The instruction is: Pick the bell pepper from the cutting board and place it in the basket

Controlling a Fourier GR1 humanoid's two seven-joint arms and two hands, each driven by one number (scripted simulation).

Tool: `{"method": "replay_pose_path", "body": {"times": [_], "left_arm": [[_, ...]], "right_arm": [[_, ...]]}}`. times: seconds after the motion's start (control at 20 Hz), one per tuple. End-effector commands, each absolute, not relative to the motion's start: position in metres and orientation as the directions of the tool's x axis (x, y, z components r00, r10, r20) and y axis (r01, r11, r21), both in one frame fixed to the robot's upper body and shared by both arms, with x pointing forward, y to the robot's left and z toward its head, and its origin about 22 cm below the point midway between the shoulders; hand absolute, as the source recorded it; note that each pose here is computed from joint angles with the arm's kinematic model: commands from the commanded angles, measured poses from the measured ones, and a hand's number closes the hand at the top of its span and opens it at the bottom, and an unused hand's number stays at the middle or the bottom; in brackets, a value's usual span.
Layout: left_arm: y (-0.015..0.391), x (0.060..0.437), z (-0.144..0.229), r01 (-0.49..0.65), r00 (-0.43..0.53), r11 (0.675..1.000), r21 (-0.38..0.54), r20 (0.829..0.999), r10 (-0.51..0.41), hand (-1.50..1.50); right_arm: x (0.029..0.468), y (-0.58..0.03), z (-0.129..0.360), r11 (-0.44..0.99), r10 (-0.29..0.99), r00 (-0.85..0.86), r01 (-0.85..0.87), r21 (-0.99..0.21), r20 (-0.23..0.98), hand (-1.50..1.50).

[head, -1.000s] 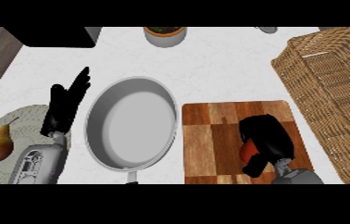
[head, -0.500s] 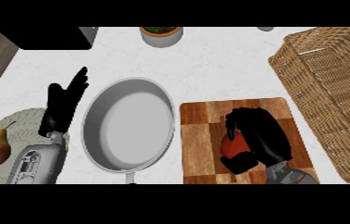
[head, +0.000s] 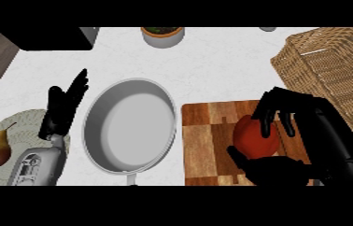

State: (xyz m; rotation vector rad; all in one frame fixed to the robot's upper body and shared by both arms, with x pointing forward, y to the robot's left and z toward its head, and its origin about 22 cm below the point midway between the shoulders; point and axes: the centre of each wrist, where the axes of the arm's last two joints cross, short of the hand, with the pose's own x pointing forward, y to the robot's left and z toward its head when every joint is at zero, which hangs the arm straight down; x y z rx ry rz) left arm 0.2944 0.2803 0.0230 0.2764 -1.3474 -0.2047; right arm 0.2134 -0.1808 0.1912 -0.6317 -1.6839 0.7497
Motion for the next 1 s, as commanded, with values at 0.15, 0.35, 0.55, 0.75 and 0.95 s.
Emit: {"method": "replay_pose_path", "body": {"times": [0.15, 0.35, 0.55, 0.75, 0.95], "left_arm": [[0.275, 0.287, 0.023, -0.018, 0.221, 0.945, 0.326, 0.923, -0.314, 0.00], [0.276, 0.299, 0.026, -0.030, 0.205, 0.943, 0.330, 0.926, -0.317, 0.00], [0.262, 0.291, 0.015, -0.017, 0.209, 0.954, 0.298, 0.934, -0.289, 0.00], [0.291, 0.294, 0.036, -0.012, 0.200, 0.949, 0.316, 0.930, -0.308, 0.00], [0.282, 0.293, 0.022, -0.008, 0.204, 0.951, 0.308, 0.932, -0.300, 0.00]], "right_arm": [[0.195, -0.194, 0.274, 0.712, 0.700, -0.216, 0.131, -0.690, 0.681, 1.50], [0.210, -0.199, 0.314, 0.716, 0.698, -0.191, 0.168, -0.677, 0.691, 1.50], [0.225, -0.220, 0.339, 0.699, 0.712, -0.134, 0.235, -0.676, 0.690, 1.50], [0.250, -0.254, 0.346, 0.500, 0.855, 0.000, 0.265, -0.825, 0.518, 1.50], [0.263, -0.265, 0.361, 0.311, 0.925, 0.129, 0.287, -0.906, 0.358, 1.50]]}}
